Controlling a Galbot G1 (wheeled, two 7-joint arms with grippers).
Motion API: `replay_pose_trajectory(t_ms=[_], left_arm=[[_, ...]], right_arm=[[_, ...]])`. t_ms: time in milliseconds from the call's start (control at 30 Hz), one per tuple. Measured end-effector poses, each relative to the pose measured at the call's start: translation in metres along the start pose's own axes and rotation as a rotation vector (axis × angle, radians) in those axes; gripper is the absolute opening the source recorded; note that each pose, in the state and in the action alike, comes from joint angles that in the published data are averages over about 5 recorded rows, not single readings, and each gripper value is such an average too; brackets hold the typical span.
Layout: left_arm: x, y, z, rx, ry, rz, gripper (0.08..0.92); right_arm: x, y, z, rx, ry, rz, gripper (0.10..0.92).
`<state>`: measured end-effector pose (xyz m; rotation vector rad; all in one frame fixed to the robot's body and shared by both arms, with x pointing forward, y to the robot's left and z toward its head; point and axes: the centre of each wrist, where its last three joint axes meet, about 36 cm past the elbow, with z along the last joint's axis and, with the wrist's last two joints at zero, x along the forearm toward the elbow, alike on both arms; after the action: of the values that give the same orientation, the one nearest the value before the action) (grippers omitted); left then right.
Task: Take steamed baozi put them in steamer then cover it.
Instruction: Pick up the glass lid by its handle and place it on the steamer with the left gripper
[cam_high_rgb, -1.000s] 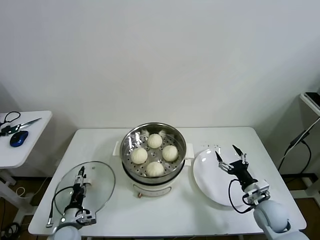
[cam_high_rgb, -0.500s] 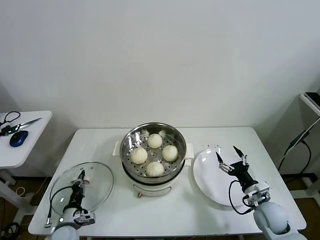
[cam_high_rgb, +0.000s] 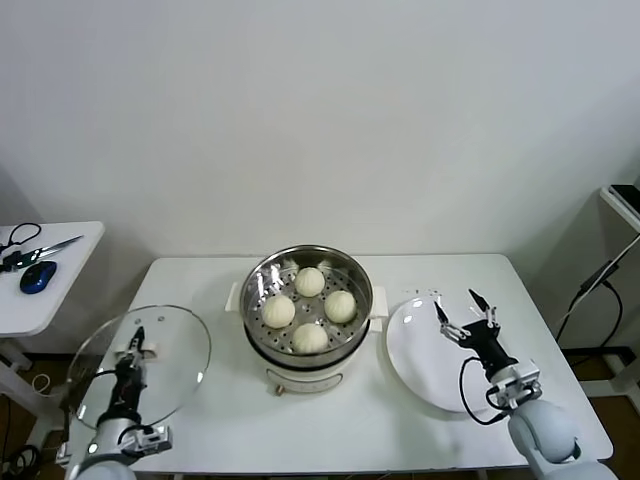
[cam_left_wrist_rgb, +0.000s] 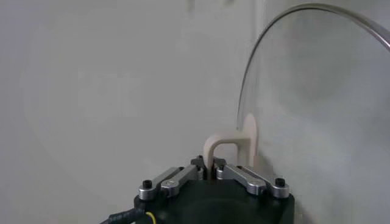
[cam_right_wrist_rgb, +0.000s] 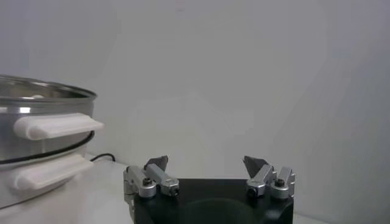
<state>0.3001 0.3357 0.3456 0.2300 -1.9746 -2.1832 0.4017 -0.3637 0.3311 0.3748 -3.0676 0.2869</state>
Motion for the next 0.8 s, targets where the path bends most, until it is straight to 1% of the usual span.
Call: replay_pose_trajectory(t_ms=[200,300,367,467,567,700,800], left_arm=[[0.01,0.042,-0.003,-0.003,0.049,-0.089,0.15],[0.011,0.059,-0.006,-0.002,0.059,-0.13,0.15],[0.01,0.068,-0.01,-0.002,0.057,-0.155,0.15],[0.007,0.08,-0.021,0.008,0.039,-0.189,0.15],[0.001,0.093,-0.038,0.032,0.01,-0.207,0.15],[-0.01,0.109,-0.068,0.071,-0.031,-0.209,0.15],[-0.017,0.121,-0.094,0.099,-0.059,-0.199,0.15]], right_arm=[[-0.004,-0.006,0.001,0.016,0.003,0.0,0.823],[-0.006,-0.009,0.001,0.025,0.007,-0.003,0.823],[-0.007,-0.012,0.001,0.032,0.012,-0.009,0.823],[-0.009,-0.013,0.001,0.042,0.02,-0.022,0.823],[-0.012,-0.012,0.002,0.045,0.026,-0.03,0.823],[-0.014,-0.01,0.005,0.046,0.031,-0.031,0.823],[-0.015,-0.01,0.007,0.048,0.035,-0.028,0.823]])
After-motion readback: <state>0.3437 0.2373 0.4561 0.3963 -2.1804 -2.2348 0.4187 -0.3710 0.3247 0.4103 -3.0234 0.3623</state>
